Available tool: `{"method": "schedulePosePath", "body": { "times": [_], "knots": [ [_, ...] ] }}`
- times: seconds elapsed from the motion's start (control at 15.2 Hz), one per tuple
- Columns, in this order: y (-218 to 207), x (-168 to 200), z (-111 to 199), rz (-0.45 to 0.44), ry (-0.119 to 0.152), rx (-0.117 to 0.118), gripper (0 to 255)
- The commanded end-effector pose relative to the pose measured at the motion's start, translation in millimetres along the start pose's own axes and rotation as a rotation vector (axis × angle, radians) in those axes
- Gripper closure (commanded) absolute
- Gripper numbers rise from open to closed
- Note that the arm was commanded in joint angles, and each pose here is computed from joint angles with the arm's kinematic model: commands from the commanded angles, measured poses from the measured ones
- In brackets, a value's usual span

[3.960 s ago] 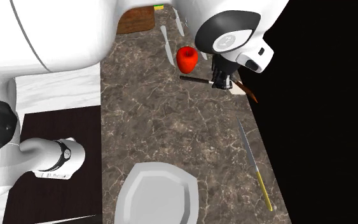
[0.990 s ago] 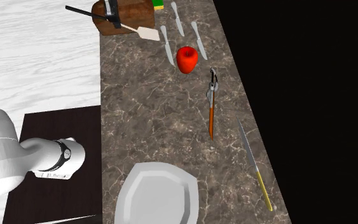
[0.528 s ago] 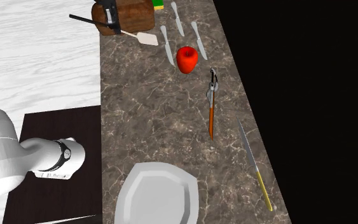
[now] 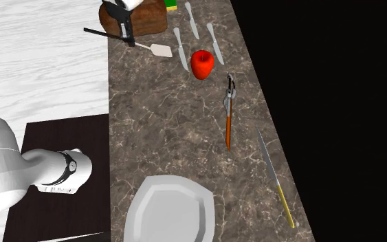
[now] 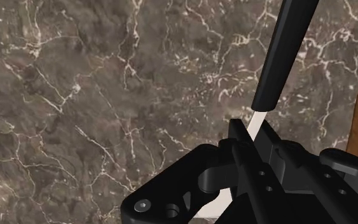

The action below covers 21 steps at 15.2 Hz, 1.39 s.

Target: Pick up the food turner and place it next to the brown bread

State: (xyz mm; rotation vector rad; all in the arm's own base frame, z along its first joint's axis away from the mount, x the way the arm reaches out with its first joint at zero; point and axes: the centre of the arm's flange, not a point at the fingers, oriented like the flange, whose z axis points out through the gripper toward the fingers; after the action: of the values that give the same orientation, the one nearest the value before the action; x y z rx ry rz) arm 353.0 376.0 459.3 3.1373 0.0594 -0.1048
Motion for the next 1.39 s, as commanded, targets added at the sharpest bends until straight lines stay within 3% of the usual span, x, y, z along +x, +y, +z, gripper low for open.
{"method": "schedulePosePath", "body": {
  "times": [0.0, 1.19, 1.32],
  "knots": [
    [0, 1, 11, 0.000, 0.001, 0.000, 255],
    [0, 7, 109, 0.000, 0.001, 0.000, 255],
    [0, 7, 109, 0.000, 0.001, 0.000, 255]
  ]
}}
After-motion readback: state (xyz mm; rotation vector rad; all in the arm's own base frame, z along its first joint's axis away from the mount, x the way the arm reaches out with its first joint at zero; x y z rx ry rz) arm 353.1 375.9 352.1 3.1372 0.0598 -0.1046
